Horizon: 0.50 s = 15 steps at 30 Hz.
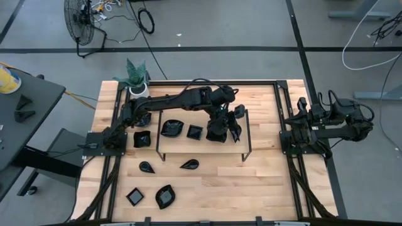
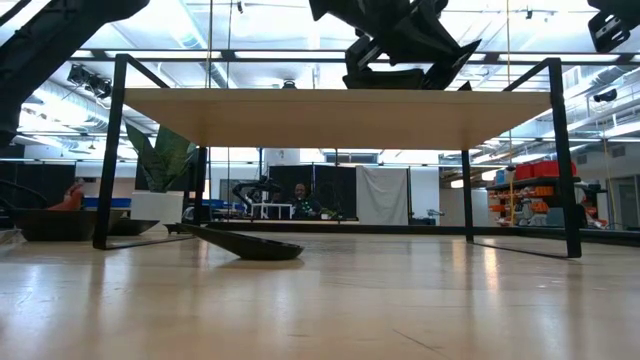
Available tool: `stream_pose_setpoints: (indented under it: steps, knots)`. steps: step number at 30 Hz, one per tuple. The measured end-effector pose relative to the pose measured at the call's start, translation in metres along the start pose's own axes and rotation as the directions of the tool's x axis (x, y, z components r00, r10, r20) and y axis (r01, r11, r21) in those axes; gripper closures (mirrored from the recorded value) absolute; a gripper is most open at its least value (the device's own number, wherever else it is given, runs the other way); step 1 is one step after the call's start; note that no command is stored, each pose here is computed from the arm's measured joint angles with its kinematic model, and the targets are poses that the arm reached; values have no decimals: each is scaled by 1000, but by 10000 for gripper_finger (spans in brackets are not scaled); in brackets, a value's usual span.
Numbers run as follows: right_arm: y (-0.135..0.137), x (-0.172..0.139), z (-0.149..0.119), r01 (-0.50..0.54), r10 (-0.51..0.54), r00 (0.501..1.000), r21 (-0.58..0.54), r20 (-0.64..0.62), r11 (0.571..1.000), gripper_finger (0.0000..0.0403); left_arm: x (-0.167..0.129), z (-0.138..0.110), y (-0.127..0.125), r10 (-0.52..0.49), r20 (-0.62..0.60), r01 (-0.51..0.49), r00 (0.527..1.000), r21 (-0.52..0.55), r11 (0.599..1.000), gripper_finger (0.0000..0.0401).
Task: Pick & Place Mini shaped plates
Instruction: Stack the drop shaped plate on top of the drop shaped plate on the shelf
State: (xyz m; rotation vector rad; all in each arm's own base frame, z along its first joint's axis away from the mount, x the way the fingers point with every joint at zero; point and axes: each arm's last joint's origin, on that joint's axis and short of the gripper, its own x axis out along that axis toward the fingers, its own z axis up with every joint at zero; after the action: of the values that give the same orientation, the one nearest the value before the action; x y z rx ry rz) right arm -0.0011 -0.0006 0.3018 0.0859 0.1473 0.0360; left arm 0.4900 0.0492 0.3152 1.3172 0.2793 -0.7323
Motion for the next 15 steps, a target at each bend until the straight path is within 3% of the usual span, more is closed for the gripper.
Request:
stream_pose_setpoints:
  steps: [15]
  knots:
    - [0, 0, 0, 0, 0, 1000, 0, 0, 1000, 398, 3, 8, 2, 15, 36, -16, 999, 21, 1000, 355]
